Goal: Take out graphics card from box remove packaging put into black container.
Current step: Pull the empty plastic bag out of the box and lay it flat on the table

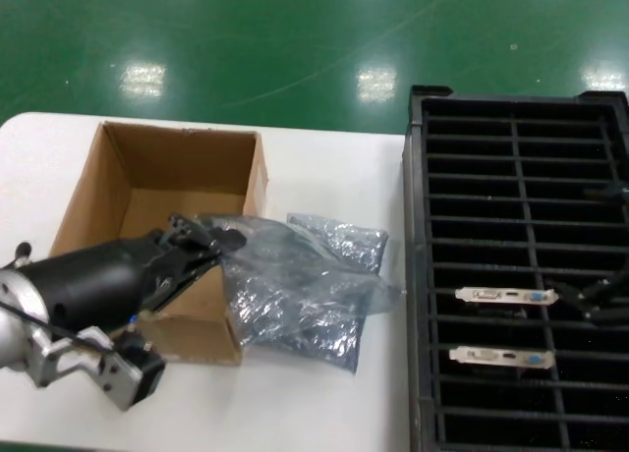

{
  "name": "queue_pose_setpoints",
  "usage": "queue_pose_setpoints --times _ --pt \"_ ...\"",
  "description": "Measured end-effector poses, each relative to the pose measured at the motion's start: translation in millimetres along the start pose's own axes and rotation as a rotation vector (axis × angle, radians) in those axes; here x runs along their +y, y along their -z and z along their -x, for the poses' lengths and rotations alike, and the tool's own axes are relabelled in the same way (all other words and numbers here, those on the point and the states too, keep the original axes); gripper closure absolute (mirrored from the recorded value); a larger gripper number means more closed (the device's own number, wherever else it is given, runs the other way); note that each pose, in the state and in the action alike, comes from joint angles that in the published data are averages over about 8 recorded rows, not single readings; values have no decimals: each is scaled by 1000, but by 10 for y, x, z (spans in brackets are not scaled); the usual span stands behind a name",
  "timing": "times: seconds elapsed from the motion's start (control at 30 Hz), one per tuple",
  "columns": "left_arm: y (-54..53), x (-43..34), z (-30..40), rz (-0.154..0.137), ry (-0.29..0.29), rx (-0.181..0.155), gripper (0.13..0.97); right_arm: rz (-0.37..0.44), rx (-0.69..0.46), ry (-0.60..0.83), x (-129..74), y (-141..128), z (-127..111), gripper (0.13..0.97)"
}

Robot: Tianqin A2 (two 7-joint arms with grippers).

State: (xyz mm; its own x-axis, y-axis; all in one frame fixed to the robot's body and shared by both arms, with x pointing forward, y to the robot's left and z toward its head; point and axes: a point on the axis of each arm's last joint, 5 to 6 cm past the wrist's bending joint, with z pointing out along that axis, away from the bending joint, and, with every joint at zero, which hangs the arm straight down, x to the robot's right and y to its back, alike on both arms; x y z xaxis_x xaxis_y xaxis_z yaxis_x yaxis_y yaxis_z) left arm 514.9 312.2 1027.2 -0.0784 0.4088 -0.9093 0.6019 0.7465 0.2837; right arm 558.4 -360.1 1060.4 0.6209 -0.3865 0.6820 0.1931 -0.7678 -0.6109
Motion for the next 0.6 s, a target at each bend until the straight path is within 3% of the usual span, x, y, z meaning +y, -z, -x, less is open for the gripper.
queue_pose_setpoints --times 0.07,0.13,0.27,0.4,0.5,0.6 --pt "-2 -14 28 -16 56 -16 958 -3 4 -4 15 13 8 458" --pt "-10 -29 63 -42 155 -39 958 -3 4 -4 15 12 7 432" --pt "-46 -42 124 -117 448 -97 958 -3 4 -5 15 12 8 349" --pt "-114 -15 131 -184 761 -145 958 -3 4 -5 16 13 8 265" --pt "-190 19 98 -210 972 -154 958 -3 4 -5 16 13 8 240" --pt "-295 45 26 -210 1154 -128 958 -3 4 -5 16 13 8 202"
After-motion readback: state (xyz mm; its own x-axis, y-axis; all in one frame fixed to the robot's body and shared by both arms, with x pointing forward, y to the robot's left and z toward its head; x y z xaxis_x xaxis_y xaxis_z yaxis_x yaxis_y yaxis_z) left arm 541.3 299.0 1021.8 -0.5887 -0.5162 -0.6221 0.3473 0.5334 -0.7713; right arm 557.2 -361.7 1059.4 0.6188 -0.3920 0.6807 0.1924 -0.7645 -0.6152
